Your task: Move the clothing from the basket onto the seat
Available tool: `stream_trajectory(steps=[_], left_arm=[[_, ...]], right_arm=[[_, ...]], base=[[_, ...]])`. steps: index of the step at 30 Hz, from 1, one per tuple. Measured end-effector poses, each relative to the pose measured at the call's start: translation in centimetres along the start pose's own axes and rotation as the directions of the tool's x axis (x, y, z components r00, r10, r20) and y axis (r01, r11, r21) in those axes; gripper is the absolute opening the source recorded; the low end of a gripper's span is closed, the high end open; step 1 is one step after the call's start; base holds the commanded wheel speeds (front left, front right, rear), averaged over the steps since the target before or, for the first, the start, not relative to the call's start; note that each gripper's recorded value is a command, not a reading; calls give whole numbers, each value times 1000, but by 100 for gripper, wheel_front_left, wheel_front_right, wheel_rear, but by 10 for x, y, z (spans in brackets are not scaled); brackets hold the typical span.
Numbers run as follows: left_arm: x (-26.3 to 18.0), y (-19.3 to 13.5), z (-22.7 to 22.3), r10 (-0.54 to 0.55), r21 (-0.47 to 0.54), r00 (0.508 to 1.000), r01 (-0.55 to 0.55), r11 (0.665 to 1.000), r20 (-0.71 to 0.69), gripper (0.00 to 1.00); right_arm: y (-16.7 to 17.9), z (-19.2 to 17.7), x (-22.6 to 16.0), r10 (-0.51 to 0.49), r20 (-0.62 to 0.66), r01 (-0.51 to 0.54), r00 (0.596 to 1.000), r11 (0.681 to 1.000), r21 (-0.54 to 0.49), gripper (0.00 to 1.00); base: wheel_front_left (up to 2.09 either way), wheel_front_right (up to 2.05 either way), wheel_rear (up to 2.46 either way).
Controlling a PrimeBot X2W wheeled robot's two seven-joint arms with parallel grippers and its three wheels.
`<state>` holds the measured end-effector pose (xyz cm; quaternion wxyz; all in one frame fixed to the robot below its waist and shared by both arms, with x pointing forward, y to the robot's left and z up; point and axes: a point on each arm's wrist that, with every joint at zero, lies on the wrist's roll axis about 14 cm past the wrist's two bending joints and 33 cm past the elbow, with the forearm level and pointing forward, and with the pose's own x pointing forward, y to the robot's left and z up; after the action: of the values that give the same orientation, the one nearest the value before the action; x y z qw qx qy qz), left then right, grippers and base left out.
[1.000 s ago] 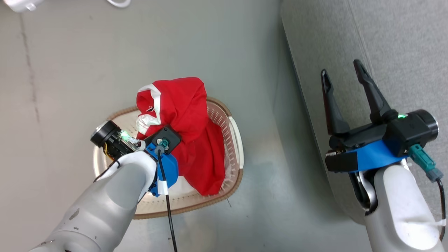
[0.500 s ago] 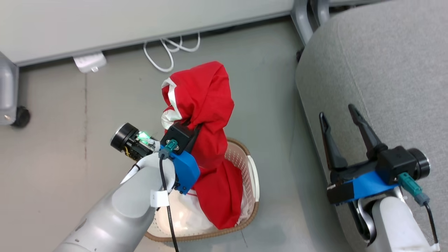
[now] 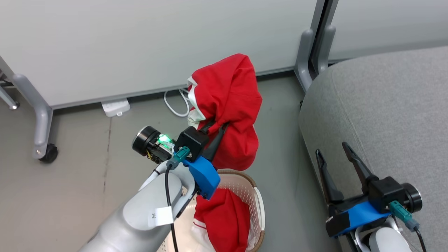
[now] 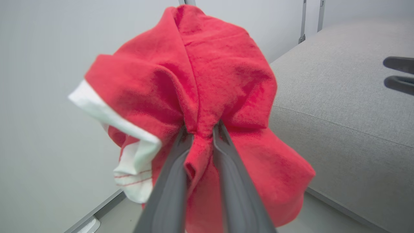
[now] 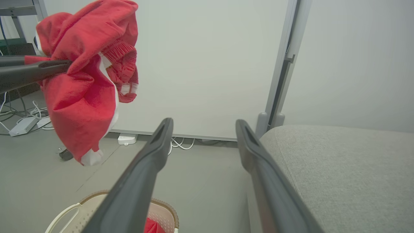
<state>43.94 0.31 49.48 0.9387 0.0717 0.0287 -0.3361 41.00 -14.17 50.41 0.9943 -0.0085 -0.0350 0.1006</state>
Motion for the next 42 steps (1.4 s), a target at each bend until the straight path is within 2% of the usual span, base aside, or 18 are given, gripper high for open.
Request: stream_trajectory(steps=[7, 13, 21, 29, 42], left_arm=[[-13, -12, 39, -1, 15, 995, -1, 1000, 100, 0], [-18, -13, 48, 2, 23, 992, -5, 1000, 124, 0], [-19, -13, 48, 4, 20, 992, -7, 1000, 124, 0], [-17, -10, 45, 6, 12, 993, -7, 1000, 119, 0], [-14, -9, 44, 4, 6, 993, -5, 1000, 121, 0]], right_arm=[[13, 9, -16, 24, 20, -24, 1000, 1000, 9, 100], [24, 13, -18, 52, 30, -53, 998, 998, 17, 100], [52, 10, -17, 138, 24, -139, 990, 990, 38, 100], [90, 1, -8, 268, -2, -267, 963, 961, 69, 100], [130, -10, 18, 393, -39, -385, 919, 914, 125, 100]], base=[[0, 0, 0], [0, 0, 0], [0, 0, 0], [0, 0, 0], [0, 0, 0]])
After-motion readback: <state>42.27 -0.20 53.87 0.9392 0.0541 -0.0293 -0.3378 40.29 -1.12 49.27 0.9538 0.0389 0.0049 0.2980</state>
